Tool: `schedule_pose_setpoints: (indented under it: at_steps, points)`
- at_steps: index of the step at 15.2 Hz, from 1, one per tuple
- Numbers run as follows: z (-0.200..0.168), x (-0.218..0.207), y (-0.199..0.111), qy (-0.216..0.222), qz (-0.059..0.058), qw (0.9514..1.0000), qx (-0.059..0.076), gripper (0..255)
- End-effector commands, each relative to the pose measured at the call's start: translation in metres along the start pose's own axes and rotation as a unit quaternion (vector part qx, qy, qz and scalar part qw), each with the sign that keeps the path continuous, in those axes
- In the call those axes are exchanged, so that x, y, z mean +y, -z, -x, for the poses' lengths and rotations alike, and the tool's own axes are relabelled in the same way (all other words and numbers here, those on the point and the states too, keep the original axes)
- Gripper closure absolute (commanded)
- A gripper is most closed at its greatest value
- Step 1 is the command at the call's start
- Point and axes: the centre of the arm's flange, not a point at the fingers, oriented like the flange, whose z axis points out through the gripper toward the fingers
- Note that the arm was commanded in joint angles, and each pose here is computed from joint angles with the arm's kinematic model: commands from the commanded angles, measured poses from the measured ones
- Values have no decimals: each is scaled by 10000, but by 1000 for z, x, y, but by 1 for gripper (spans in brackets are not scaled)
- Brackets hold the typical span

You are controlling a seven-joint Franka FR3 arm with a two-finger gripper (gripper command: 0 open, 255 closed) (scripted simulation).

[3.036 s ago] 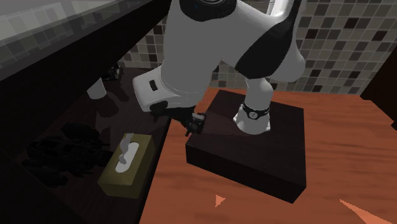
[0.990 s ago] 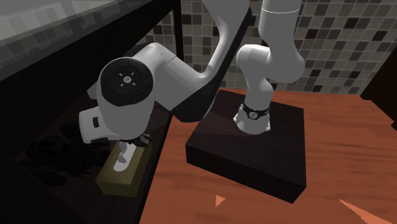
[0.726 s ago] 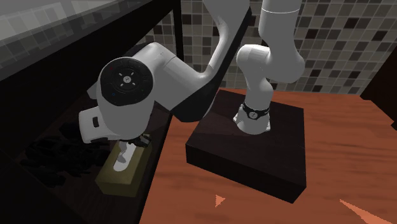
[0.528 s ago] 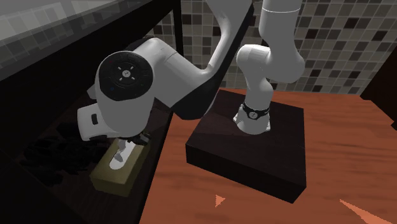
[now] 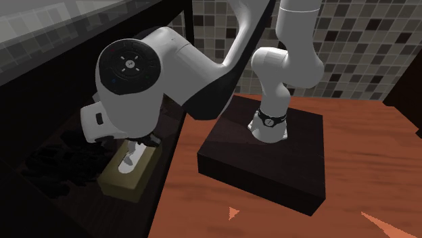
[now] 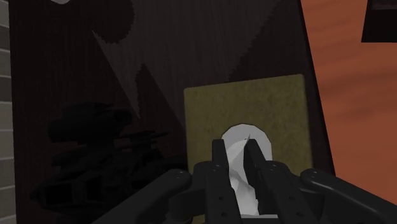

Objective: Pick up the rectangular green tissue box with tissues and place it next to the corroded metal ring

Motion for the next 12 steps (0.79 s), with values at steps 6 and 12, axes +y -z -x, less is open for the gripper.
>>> schedule_pose_setpoints:
  at_steps: [6, 12]
  points:
    - [14, 32, 48, -153, 64, 9997, 171, 255]
    - [25, 46, 74, -153, 64, 9997, 171, 255]
